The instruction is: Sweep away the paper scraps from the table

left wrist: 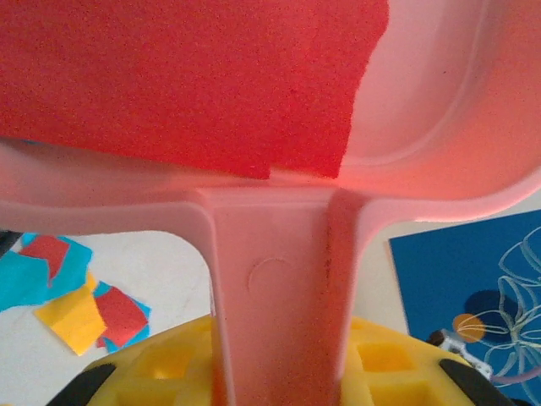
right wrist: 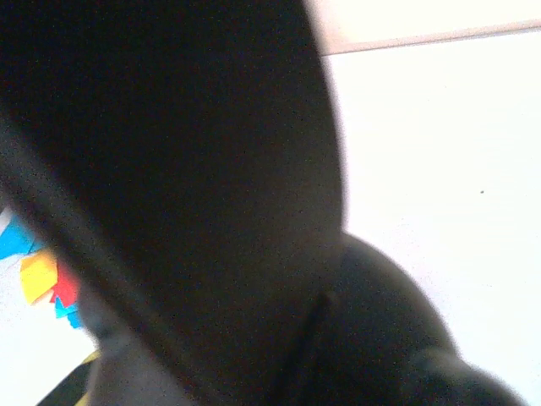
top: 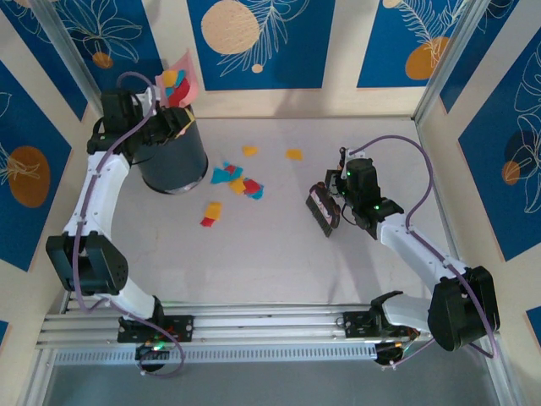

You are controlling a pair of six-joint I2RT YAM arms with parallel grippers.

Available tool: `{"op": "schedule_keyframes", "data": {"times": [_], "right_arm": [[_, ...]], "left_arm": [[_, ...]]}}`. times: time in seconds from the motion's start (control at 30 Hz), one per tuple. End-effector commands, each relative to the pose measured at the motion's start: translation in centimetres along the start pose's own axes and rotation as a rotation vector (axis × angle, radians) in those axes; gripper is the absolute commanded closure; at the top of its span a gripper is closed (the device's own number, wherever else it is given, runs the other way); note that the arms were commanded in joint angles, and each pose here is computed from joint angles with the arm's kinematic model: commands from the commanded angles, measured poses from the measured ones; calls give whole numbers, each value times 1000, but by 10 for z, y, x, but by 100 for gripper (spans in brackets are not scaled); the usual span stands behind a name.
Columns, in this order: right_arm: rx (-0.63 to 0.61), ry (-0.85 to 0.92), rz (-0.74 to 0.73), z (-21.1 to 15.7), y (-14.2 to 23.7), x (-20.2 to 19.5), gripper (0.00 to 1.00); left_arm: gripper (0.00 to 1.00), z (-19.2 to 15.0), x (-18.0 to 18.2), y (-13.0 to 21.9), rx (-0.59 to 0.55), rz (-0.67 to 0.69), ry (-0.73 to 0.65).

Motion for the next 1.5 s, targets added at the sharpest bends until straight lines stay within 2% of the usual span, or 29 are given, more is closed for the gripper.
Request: {"op": "schedule_keyframes", "data": {"times": [0.0,0.47,0.67,1.47], "right_arm": [[-35,-18,24,11,1,4,100],[-36,-17,18,11,1,3,100],[-33,-17,15,10,1,3,100],[-26,-22,8,9,0,1,100]], "left_arm": [[100,7,-19,9,-15,-154,39],[100,15,-8,5,-39,-369,265],[100,19,-6,2,-16,-485,362],[100,19,16,0,-9,-777,706]]}}
Point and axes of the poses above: each hand's point on the last joint's axis, 136 mm out from that joint toward the fingers, its own y axis back along the fingers, its own x axis along the line the jaws close on, z = x × y, the point moved 7 cm from there along y, back along the fingers, and after that the axes turned 11 degrees about y, right-handed, at the moved point
